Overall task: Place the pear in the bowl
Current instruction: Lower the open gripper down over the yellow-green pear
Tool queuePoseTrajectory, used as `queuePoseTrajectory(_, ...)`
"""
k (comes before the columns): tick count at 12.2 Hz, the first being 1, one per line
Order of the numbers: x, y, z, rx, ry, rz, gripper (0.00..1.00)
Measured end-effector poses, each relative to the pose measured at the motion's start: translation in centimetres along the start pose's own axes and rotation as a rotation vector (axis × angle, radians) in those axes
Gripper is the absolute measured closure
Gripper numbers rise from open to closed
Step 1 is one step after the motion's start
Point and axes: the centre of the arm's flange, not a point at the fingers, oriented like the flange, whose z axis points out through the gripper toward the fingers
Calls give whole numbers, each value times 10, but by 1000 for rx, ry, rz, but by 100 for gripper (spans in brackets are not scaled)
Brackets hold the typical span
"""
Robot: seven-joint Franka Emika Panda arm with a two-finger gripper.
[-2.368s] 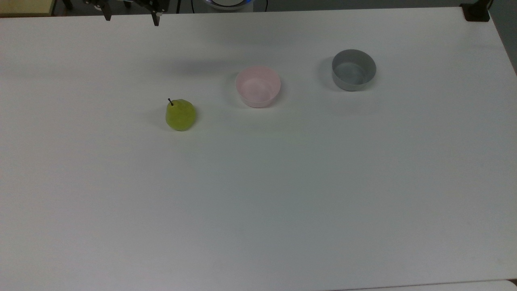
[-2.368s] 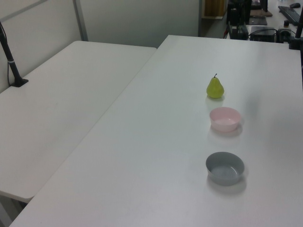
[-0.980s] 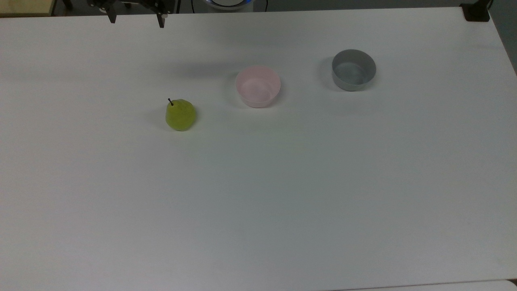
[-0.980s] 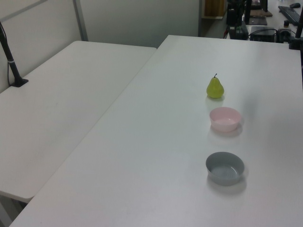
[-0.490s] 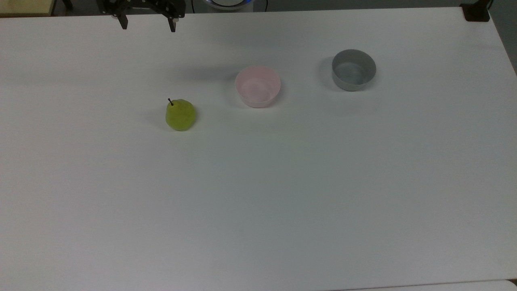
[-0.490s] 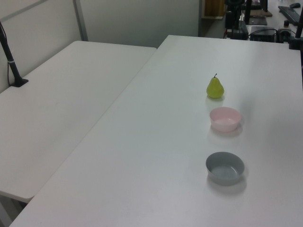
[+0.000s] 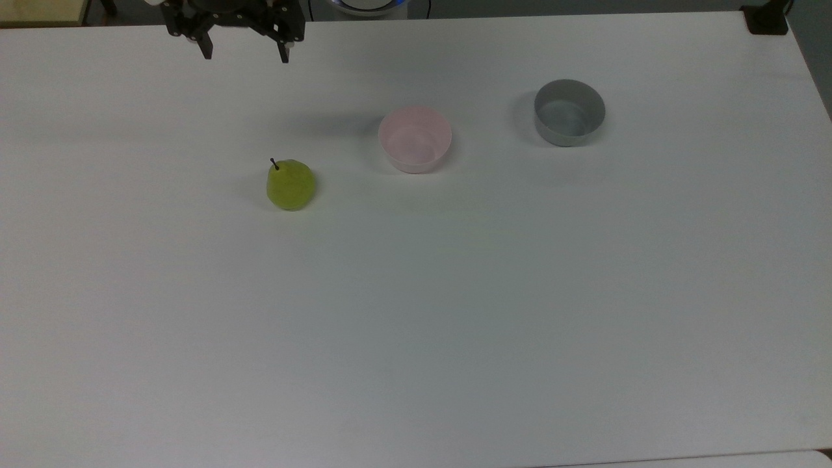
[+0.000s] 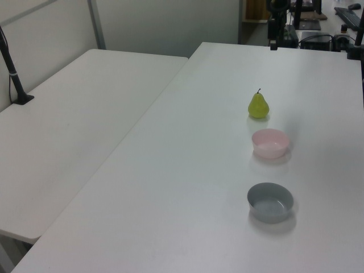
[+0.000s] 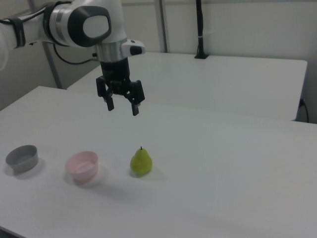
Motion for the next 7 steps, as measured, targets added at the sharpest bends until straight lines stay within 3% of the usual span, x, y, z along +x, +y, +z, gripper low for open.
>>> queuePoseTrajectory(3, 21, -10, 27, -15, -9, -19, 0)
queuePoseTrajectory(7, 58, -22, 108, -46, -98, -91, 0)
